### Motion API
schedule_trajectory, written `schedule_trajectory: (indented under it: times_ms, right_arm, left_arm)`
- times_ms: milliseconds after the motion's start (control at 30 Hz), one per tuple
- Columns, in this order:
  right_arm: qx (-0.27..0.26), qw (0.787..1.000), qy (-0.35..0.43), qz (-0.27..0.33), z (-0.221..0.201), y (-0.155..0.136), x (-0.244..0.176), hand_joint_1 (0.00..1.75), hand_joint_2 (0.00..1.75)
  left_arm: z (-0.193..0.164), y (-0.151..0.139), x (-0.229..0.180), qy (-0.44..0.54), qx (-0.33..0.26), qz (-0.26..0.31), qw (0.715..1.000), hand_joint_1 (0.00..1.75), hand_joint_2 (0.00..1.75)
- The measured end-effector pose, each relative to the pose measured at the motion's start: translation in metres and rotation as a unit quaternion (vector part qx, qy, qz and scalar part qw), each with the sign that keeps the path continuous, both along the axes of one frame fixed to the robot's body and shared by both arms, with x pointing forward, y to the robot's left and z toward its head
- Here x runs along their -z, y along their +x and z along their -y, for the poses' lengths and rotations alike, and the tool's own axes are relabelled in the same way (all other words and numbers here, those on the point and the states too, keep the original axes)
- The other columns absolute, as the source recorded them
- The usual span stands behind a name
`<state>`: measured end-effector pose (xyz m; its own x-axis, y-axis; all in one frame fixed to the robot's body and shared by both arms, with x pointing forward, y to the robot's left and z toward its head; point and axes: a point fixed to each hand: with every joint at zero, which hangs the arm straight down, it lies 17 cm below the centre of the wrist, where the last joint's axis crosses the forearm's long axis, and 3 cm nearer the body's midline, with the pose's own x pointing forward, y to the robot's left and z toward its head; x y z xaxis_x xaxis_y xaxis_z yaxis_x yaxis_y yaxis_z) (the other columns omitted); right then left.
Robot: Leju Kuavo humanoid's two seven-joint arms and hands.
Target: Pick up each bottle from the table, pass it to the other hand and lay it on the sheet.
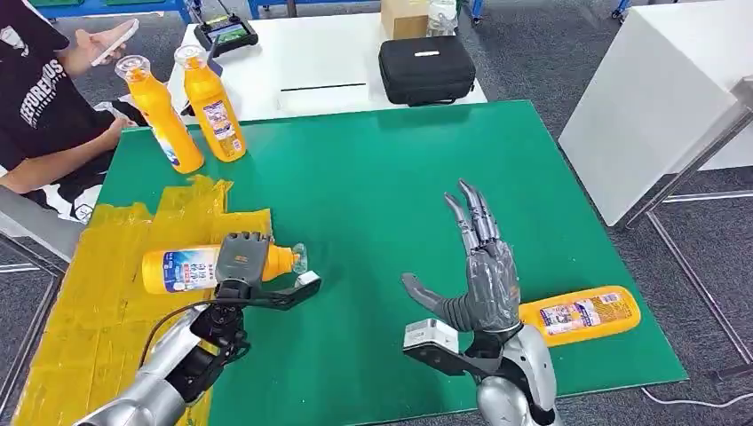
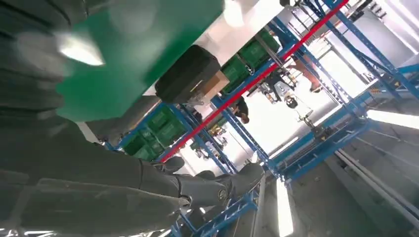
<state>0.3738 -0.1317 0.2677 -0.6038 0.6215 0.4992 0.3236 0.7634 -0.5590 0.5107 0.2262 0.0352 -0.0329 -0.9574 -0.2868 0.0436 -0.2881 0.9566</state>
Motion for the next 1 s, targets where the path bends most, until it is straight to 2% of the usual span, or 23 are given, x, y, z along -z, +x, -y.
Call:
schedule_trajectory:
  times_ms: [233, 267, 300, 667, 1000]
  right_arm:
    - [0.0, 1.0, 0.0, -0.001, 0.0, 0.0, 0.001, 0.0, 1.75]
    - [0.0, 1.0, 0.0, -0.001, 0.0, 0.0, 0.001, 0.0, 1.75]
    - [0.0, 1.0, 0.0, -0.001, 0.0, 0.0, 0.001, 0.0, 1.75]
    - [-0.006, 1.0, -0.005, -0.014, -0.003, 0.0, 0.003, 0.0, 1.75]
    - [0.009, 0.998, -0.061, -0.033, -0.004, 0.005, 0.011, 0.0, 1.75]
  left_arm:
    - [-0.006, 0.002, 0.003, 0.003, -0.008, -0.004, 1.0, 1.75, 1.75]
    - [-0.007, 0.002, 0.003, 0.003, -0.008, -0.004, 1.0, 1.26, 1.75]
    - [-0.007, 0.002, 0.003, 0.003, -0.008, -0.004, 1.0, 0.0, 1.75]
    - [-0.029, -0.002, -0.014, -0.028, -0.063, 0.054, 0.996, 0.0, 1.75]
    - [-0.024, -0.009, -0.05, -0.091, -0.049, 0.131, 0.986, 0.0, 1.75]
